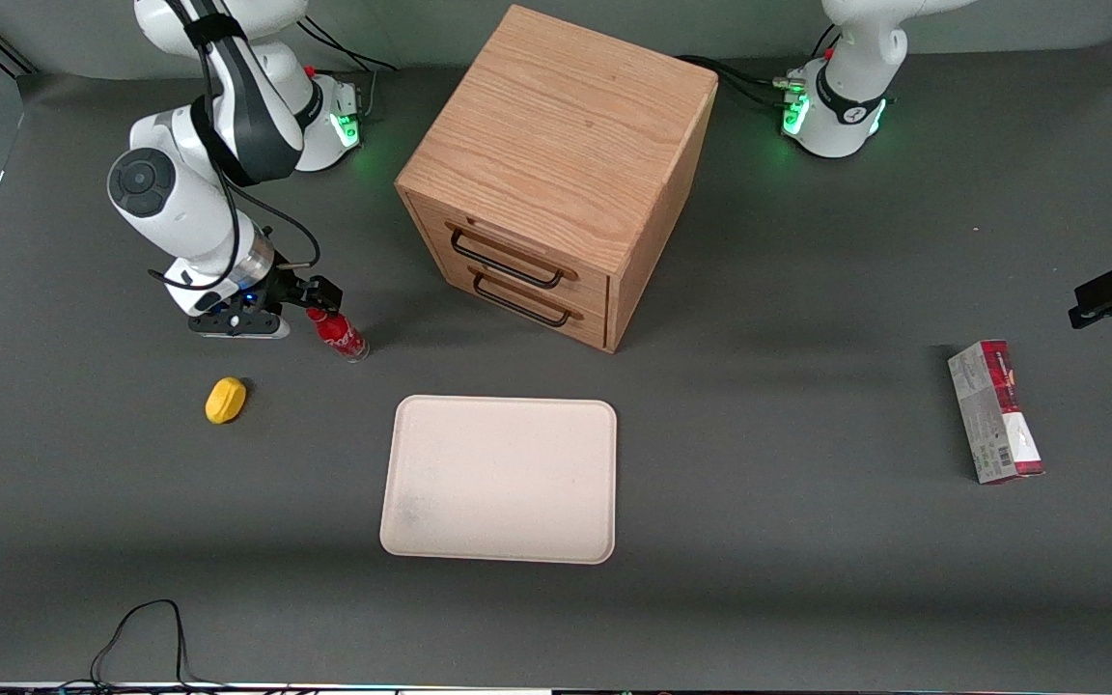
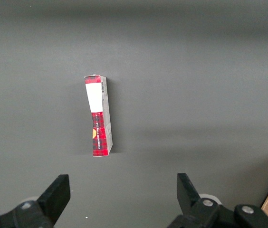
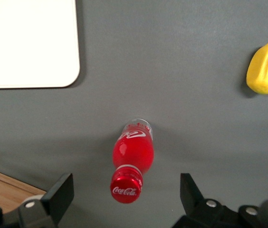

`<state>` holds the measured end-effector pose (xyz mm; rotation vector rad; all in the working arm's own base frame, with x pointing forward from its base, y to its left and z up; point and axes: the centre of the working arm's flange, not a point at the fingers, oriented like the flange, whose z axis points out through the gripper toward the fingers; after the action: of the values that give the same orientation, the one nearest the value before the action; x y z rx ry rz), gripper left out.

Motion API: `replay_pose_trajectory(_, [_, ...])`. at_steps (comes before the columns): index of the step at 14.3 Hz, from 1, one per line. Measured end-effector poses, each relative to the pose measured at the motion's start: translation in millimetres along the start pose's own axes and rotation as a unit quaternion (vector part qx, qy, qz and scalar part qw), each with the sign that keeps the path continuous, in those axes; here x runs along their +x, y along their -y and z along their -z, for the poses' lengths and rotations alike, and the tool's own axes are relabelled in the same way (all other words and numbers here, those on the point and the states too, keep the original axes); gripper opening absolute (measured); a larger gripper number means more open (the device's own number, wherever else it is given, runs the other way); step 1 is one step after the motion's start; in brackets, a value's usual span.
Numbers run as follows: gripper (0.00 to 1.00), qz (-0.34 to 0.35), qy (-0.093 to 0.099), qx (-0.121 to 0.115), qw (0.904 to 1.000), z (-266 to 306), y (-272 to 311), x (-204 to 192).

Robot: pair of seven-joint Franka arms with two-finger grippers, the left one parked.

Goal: Place coke bottle on tray
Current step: 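Close the right gripper around the bottle's neck and cap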

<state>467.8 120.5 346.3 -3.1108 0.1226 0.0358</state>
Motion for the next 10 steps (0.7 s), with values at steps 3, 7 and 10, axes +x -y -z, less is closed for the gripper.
replay_pose_trajectory(3, [0.98,0.004,-0.002,0.000,1.0000,-12,1,-7])
replay_pose_trajectory(7, [0.96,0.012,-0.002,-0.006,0.9999,-19,2,-12])
replay_pose_trajectory(10, [0.84,0.013,-0.002,-0.007,0.9999,-19,1,-13])
